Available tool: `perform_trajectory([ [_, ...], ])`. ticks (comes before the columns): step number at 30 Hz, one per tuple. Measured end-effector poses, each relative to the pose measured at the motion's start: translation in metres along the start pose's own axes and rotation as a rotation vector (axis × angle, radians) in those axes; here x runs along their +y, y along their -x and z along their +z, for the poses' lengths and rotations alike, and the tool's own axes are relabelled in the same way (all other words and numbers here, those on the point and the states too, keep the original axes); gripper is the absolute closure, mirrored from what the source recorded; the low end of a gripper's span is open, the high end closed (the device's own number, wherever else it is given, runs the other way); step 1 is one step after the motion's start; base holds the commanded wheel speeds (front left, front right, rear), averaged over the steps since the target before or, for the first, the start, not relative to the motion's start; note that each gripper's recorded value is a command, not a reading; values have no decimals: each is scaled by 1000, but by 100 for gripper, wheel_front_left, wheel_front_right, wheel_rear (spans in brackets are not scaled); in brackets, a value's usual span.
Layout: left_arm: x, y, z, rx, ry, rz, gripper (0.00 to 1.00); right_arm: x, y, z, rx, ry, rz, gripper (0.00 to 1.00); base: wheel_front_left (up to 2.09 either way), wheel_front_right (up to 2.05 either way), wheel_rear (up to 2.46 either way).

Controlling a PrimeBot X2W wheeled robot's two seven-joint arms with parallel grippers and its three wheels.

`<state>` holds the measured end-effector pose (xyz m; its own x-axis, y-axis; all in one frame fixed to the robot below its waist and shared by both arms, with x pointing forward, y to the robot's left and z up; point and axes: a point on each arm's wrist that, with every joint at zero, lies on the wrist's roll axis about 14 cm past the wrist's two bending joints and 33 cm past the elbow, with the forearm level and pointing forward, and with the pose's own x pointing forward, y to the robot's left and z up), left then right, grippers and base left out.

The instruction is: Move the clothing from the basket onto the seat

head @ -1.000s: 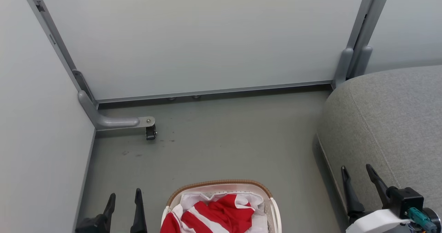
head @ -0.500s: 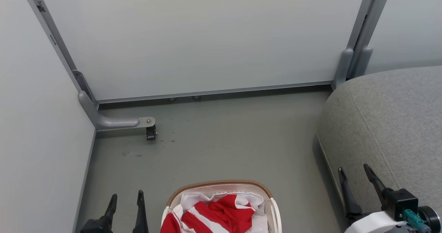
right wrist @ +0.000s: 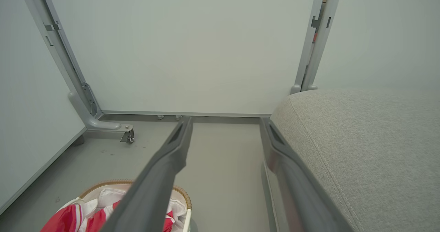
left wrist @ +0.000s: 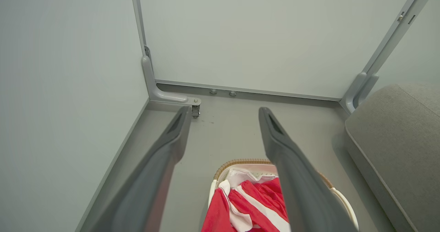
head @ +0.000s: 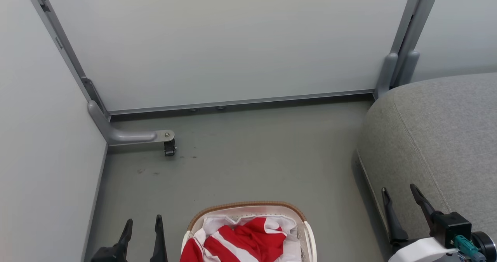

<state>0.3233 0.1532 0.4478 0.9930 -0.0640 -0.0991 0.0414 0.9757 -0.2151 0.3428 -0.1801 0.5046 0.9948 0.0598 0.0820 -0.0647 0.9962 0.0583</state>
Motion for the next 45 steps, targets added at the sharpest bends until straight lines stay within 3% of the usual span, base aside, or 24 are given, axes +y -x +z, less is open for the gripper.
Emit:
perform_trajectory([
  [13, -4, -4, -5, 19, -1, -16, 0, -4, -3, -4, 14, 1, -12, 0, 0, 0, 0],
  [27, -65, -74, -21, 93, -213, -307, 0, -21, -43, -2, -4, 28, -48, 0, 0, 0, 0],
  [36, -105, -99, -112, 361, -479, -603, 0, -38, -82, -12, -5, 46, -83, 0, 0, 0, 0],
  [39, -111, -91, -152, 478, -545, -702, 0, -42, -95, -21, 5, 44, -90, 0, 0, 0, 0],
  [42, -112, -70, -197, 607, -687, -855, 0, -47, -105, -33, 22, 38, -101, 0, 0, 0, 0],
  [45, -108, -57, -229, 704, -721, -930, 0, -55, -110, -50, 58, 39, -118, 0, 0, 0, 0],
])
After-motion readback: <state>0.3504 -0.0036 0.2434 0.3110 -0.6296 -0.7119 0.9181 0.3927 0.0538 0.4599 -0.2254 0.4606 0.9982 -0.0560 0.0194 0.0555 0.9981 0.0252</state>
